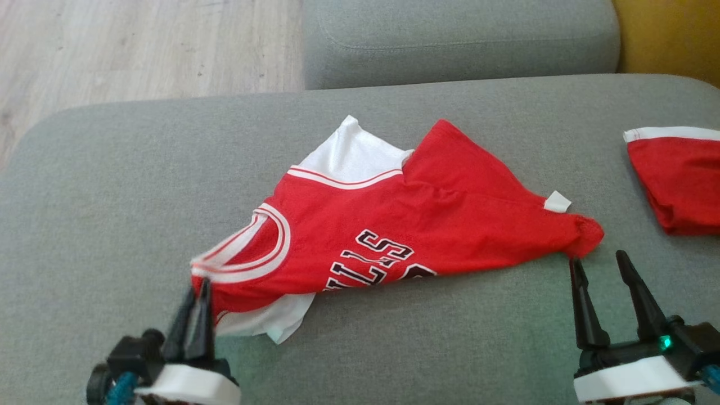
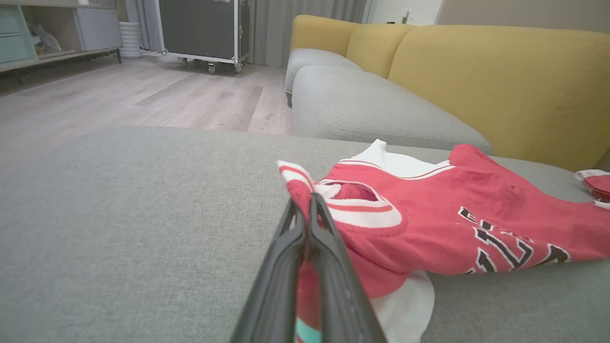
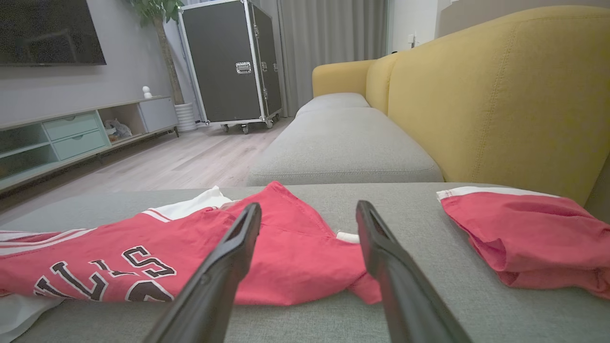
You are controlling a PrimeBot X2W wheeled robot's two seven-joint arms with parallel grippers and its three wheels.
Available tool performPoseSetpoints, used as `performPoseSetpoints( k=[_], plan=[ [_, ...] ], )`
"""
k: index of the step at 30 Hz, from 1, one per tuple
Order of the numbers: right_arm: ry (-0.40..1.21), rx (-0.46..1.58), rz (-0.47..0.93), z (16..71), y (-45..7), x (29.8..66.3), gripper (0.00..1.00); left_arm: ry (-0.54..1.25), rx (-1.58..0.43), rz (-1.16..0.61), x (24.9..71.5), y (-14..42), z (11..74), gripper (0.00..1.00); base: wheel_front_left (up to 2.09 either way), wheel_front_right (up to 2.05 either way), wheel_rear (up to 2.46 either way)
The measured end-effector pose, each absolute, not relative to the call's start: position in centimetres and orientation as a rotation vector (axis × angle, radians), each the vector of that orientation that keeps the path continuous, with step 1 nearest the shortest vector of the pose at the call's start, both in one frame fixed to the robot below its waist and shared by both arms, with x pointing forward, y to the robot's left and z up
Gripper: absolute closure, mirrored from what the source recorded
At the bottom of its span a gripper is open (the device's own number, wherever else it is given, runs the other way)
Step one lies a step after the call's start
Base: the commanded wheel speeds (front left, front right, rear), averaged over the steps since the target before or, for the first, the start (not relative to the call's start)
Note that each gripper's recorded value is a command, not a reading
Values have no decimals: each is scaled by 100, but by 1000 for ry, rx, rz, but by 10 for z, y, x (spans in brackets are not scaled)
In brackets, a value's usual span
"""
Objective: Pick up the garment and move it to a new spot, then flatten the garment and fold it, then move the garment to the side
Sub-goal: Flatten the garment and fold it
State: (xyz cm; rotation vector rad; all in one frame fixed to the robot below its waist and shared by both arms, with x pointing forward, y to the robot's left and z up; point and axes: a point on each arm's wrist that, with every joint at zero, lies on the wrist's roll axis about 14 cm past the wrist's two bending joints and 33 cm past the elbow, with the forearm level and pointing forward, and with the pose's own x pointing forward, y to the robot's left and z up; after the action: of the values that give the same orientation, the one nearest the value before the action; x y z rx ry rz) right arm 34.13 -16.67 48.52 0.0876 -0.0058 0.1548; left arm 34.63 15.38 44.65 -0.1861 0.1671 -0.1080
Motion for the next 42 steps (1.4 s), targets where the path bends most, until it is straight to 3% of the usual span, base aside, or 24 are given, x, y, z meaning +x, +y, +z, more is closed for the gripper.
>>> performPoseSetpoints(
  k=[9, 13, 17, 24, 31, 42],
  plan=[
    [32, 78, 159, 474, -168, 349, 0, 18, 27, -235, 406, 153, 529, 0, 0, 0, 0],
    [35, 60, 170, 472, -170, 364, 0, -50, 113, -411, 452, 119, 581, 0, 0, 0, 0],
    [30, 56, 184, 471, -167, 381, 0, -9, 167, -554, 483, 86, 588, 0, 0, 0, 0],
    [46, 32, 183, 460, -173, 409, 0, 290, 206, -669, 549, 44, 530, 0, 0, 0, 0],
    [78, 11, 134, 450, -191, 411, 0, 527, 284, -737, 571, 24, 455, 0, 0, 0, 0],
    [149, 6, 45, 428, -214, 405, 0, 709, 337, -705, 601, 37, 375, 0, 0, 0, 0]
  ],
)
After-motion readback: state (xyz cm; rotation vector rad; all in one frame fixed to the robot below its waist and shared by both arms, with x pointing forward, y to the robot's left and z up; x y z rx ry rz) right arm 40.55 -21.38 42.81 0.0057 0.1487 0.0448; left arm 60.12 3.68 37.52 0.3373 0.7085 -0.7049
